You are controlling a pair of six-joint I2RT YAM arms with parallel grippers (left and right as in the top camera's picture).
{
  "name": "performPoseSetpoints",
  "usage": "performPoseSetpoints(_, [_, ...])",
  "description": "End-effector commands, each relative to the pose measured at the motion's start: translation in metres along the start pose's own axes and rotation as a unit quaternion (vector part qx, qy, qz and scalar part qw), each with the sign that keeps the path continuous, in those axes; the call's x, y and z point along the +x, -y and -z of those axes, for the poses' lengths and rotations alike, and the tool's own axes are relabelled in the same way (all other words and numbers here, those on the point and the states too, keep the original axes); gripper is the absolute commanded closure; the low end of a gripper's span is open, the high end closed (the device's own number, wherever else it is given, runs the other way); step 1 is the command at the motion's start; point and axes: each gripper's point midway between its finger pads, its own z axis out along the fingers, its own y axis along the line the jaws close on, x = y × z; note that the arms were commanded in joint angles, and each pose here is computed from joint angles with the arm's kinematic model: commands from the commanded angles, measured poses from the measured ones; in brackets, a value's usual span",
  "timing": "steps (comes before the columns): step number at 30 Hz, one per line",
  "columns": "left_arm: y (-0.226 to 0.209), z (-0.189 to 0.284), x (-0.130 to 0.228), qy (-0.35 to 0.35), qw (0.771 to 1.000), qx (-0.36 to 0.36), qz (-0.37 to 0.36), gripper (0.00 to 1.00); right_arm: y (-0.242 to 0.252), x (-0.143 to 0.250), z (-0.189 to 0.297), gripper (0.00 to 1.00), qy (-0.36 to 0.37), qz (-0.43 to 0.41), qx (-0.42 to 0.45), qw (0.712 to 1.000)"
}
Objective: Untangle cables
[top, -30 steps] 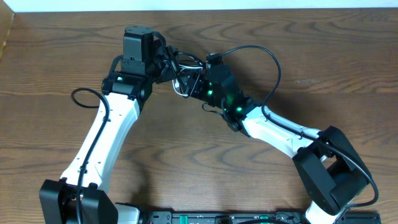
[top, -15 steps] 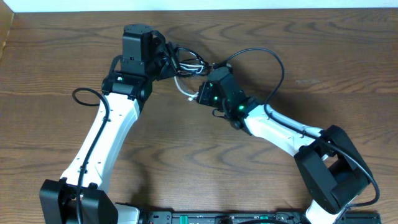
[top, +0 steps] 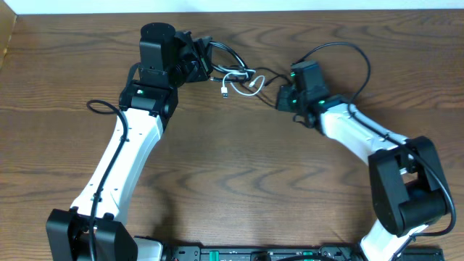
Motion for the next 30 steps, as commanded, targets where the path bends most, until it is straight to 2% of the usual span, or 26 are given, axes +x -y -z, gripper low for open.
performPoseSetpoints(1, [0.019, 0.004, 0.003, -0.002, 0.979, 0.032, -0.202, 0.93, 0.012, -0.018, 0.015, 0.99, 0.01, 0.061, -0.011, 0.998])
performPoseSetpoints(4, [0.017, 0.005, 0.017, -0.037, 0.93, 0.038, -0.363, 0.93, 0.025, -0.038, 0.033, 0.99, 0.036, 0.067, -0.003, 0.997])
performPoseSetpoints(7, [0.011, 0.008, 0.036, -0.093, 0.883, 0.048, -0.457, 0.93, 0.037, -0.058, 0.052, 0.99, 0.065, 0.07, 0.004, 0.995])
performPoseSetpoints(12, [0.002, 0.023, 0.071, -0.203, 0.792, 0.096, -0.567, 0.93, 0.059, -0.078, 0.078, 0.99, 0.092, 0.049, 0.026, 0.994])
performPoseSetpoints(14, [-0.002, 0.028, 0.076, -0.23, 0.77, 0.106, -0.586, 0.93, 0.066, -0.08, 0.085, 0.99, 0.093, 0.041, 0.031, 0.994])
performPoseSetpoints(17, [-0.004, 0.032, 0.08, -0.248, 0.756, 0.113, -0.595, 0.93, 0.068, -0.073, 0.087, 0.93, 0.076, 0.037, 0.026, 0.996])
performPoseSetpoints(19, [-0.004, 0.032, 0.081, -0.248, 0.755, 0.115, -0.596, 0.93, 0.063, -0.062, 0.085, 0.72, 0.052, 0.056, 0.011, 0.997])
performPoseSetpoints(21, [-0.004, 0.032, 0.081, -0.248, 0.756, 0.115, -0.595, 0.93, 0.058, -0.055, 0.086, 0.45, 0.038, 0.083, -0.003, 0.996])
performPoseSetpoints(22, [-0.004, 0.032, 0.081, -0.248, 0.756, 0.115, -0.595, 0.92, 0.057, -0.055, 0.087, 0.4, 0.039, 0.09, -0.006, 0.995])
performPoseSetpoints(26, [-0.005, 0.033, 0.083, -0.252, 0.756, 0.114, -0.594, 0.93, 0.04, -0.063, 0.1, 0.32, 0.056, 0.107, -0.045, 0.992])
performPoseSetpoints(30, [-0.012, 0.034, 0.094, -0.271, 0.749, 0.116, -0.593, 0.92, -0.007, -0.074, 0.123, 0.32, 0.086, 0.136, -0.164, 0.973])
